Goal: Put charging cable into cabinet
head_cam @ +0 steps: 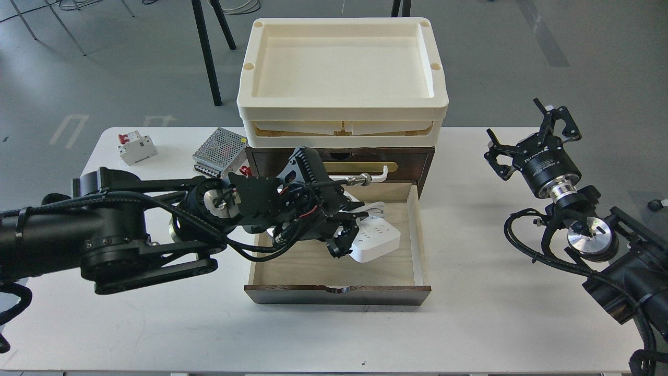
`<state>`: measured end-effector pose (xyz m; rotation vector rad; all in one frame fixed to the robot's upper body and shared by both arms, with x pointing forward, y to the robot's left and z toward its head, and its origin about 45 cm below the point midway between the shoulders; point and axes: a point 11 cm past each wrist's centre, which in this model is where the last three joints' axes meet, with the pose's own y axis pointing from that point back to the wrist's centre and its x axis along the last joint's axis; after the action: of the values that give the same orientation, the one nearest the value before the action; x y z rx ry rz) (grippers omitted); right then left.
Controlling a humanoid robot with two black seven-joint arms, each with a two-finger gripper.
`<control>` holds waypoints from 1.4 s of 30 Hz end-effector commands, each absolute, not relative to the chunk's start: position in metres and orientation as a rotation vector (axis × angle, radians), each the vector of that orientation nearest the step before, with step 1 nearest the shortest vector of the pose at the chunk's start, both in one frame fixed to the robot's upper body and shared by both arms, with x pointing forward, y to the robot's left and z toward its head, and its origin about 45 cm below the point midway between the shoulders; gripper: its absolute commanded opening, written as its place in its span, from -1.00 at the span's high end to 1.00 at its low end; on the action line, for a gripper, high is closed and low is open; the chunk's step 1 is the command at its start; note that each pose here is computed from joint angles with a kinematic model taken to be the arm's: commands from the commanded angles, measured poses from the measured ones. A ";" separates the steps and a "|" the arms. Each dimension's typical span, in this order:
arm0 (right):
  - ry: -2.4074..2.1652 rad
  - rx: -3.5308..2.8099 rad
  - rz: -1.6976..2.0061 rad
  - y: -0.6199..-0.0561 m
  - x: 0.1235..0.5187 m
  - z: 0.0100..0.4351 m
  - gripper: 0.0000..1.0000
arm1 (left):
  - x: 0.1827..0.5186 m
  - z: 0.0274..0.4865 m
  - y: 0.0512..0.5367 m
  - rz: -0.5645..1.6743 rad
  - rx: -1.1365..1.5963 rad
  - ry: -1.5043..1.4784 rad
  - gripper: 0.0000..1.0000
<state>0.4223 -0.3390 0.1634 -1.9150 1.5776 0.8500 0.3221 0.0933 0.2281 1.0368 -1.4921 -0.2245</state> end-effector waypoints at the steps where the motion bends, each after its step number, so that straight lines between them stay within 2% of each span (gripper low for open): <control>1: 1.577 -1.914 0.849 -0.339 0.423 0.164 -1.00 | 0.321 0.215 0.101 -0.231 1.059 -1.458 0.92; 8: 1.577 -1.914 0.849 -0.339 0.423 0.164 -1.00 | 0.326 0.202 0.112 -0.219 1.106 -1.424 0.77; 12: 1.577 -1.914 0.849 -0.339 0.423 0.164 -1.00 | 0.338 0.198 0.121 -0.173 1.180 -1.424 0.56; 20: 1.577 -1.914 0.849 -0.339 0.423 0.164 -1.00 | 0.329 0.192 0.117 -0.167 1.159 -1.400 -0.03; 23: 1.578 -1.915 0.850 -0.339 0.422 0.163 -1.00 | 0.323 0.200 0.109 -0.165 1.110 -1.405 -0.43; 25: 1.578 -1.915 0.850 -0.339 0.422 0.163 -1.00 | 0.318 0.210 0.102 -0.145 1.050 -1.376 -0.65; 29: 1.577 -1.914 0.849 -0.339 0.423 0.164 -1.00 | 0.323 0.245 0.089 0.033 0.839 -1.184 -0.88; 35: 1.576 -1.895 0.835 -0.343 0.426 0.169 -1.00 | 0.347 0.350 0.094 0.346 0.274 -0.726 -0.94; 38: 1.577 -1.892 0.831 -0.344 0.427 0.170 -1.00 | 0.365 0.393 0.126 0.479 0.020 -0.540 -0.97; 42: 1.577 -1.897 0.832 -0.343 0.428 0.171 -1.00 | 0.391 0.426 0.177 0.622 -0.158 -0.398 -0.98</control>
<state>0.4271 -0.3437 0.1703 -1.8943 1.5779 0.8318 0.3735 0.1394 0.4046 -0.0274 -0.5015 0.5240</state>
